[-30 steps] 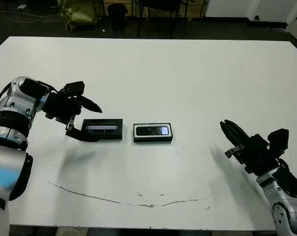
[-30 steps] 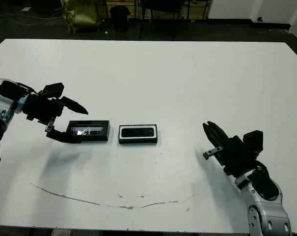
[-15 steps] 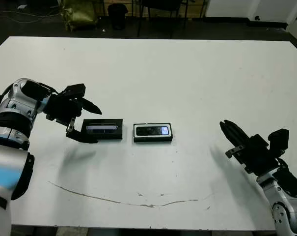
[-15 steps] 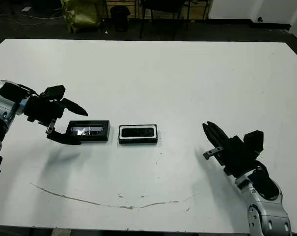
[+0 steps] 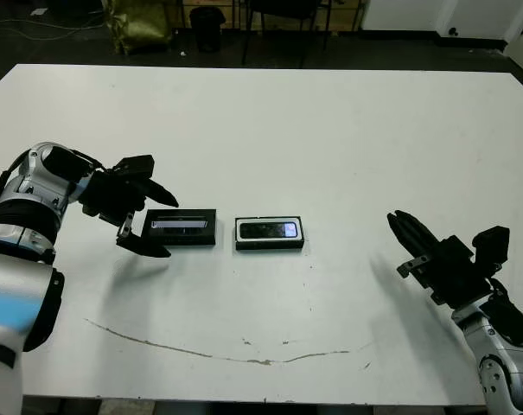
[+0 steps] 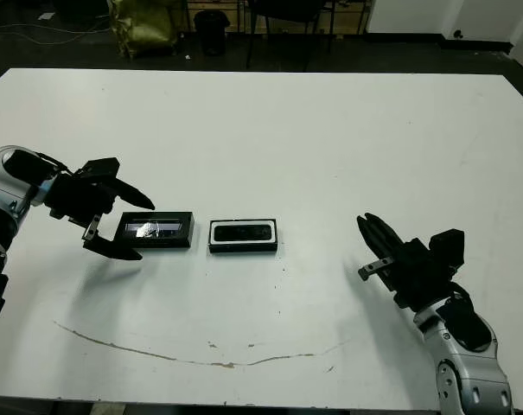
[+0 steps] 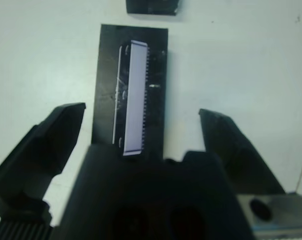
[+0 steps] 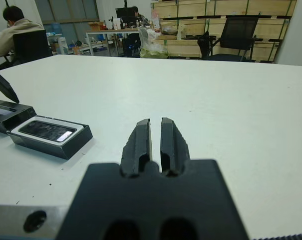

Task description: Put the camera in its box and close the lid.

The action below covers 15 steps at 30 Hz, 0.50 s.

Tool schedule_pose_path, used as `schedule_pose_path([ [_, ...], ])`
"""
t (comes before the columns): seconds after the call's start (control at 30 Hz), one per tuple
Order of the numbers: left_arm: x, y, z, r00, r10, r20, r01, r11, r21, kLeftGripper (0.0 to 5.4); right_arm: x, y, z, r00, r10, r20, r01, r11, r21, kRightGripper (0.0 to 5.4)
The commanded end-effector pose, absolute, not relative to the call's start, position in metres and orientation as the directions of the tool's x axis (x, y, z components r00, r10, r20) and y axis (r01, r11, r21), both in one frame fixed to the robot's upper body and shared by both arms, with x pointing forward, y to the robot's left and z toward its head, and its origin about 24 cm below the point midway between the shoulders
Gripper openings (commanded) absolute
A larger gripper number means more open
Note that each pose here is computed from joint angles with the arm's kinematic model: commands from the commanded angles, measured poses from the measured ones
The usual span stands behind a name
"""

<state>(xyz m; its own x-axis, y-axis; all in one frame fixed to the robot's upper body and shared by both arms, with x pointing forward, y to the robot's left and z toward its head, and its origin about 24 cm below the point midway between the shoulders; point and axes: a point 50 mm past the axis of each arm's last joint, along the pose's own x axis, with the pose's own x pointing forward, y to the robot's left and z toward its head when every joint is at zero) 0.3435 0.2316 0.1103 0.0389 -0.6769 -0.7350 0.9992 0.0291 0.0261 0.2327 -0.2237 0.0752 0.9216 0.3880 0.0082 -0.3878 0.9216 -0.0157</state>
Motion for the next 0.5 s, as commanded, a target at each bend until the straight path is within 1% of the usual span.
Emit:
schedule_pose_path([
  [0.03, 0.343, 0.233, 0.105, 0.027, -0.652, -0.758, 0.999, 0.048, -0.006, 5.39, 0.232, -0.227, 0.073, 0.923, 0.385, -0.009, -0.385, 0.923, -0.015, 0.0],
  [0.13, 0.342, 0.234, 0.102, 0.025, -0.638, -0.769, 0.998, 0.066, -0.023, 5.39, 0.231, -0.226, 0.075, 0.926, 0.377, -0.019, -0.377, 0.926, -0.029, 0.0],
  [0.23, 0.341, 0.236, 0.098, 0.017, -0.631, -0.775, 0.993, 0.103, -0.062, 5.39, 0.231, -0.226, 0.075, 0.923, 0.384, -0.013, -0.384, 0.923, -0.017, 0.0],
  [0.3, 0.341, 0.236, 0.098, 0.017, -0.626, -0.78, 0.993, 0.099, -0.058, 5.39, 0.231, -0.226, 0.075, 0.926, 0.377, -0.018, -0.378, 0.926, -0.013, 0.0],
  [0.37, 0.341, 0.237, 0.097, 0.013, -0.622, -0.783, 0.99, 0.118, -0.077, 5.39, 0.231, -0.226, 0.075, 0.926, 0.376, -0.019, -0.377, 0.926, -0.016, 0.0],
  [0.5, 0.341, 0.237, 0.095, 0.022, -0.597, -0.802, 0.991, 0.119, -0.062, 5.39, 0.231, -0.226, 0.074, 0.922, 0.387, -0.009, -0.387, 0.922, -0.01, 0.0],
])
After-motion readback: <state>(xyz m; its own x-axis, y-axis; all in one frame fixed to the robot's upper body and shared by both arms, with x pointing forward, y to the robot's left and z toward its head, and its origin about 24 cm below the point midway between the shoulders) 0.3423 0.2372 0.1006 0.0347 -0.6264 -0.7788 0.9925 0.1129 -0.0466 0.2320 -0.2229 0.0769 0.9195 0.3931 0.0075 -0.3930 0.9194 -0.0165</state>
